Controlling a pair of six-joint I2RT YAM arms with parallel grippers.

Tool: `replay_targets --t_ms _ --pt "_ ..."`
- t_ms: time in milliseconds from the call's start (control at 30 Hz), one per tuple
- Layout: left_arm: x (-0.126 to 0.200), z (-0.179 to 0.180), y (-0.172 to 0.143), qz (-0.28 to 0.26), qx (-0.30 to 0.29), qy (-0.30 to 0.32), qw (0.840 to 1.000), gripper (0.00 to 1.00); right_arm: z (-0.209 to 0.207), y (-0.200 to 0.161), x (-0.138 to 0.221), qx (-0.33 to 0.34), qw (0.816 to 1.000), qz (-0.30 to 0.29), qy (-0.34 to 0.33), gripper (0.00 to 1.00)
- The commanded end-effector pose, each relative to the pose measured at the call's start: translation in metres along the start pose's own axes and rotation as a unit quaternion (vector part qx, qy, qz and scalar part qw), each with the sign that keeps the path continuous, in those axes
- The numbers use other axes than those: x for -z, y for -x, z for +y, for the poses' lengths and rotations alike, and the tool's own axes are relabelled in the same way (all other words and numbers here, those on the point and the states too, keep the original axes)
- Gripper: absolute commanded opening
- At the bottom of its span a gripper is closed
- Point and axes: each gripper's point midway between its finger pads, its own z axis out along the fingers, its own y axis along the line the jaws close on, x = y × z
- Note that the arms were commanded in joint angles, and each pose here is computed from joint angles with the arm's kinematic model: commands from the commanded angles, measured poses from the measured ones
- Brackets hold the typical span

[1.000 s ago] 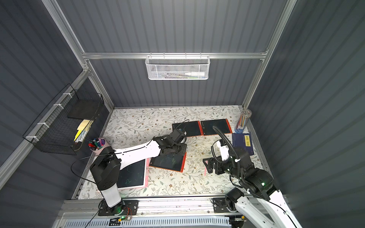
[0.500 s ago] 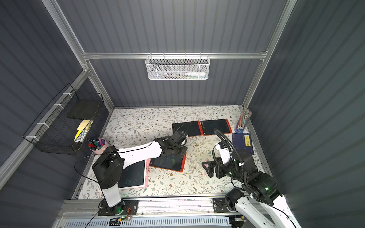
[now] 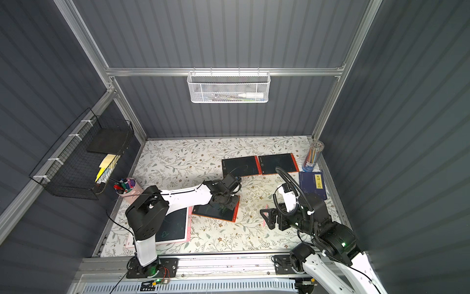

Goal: Place the stylus back onto the writing tablet
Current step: Adjust the stylus on the writing tablet.

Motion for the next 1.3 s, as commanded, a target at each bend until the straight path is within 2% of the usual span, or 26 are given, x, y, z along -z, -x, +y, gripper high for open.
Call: replay_targets --t_ms 0,400,1267 --pt "-0.006 -0.005 -0.011 0.019 -0.018 -0.015 1.000 0.00 -0.002 0.002 -0.002 0.005 1.000 -0.008 -0.002 0.99" --pt "-0.005 -0.017 -0.014 0.023 -0.040 -0.046 0.998 0.00 -0.003 0.002 -0.003 0.004 1.000 -0.008 -0.005 0.99" --pt "-0.019 -0.023 -0.020 0.032 -0.047 -0.044 0.997 0.00 -0.004 0.002 -0.004 0.003 1.000 -0.007 -0.008 0.99"
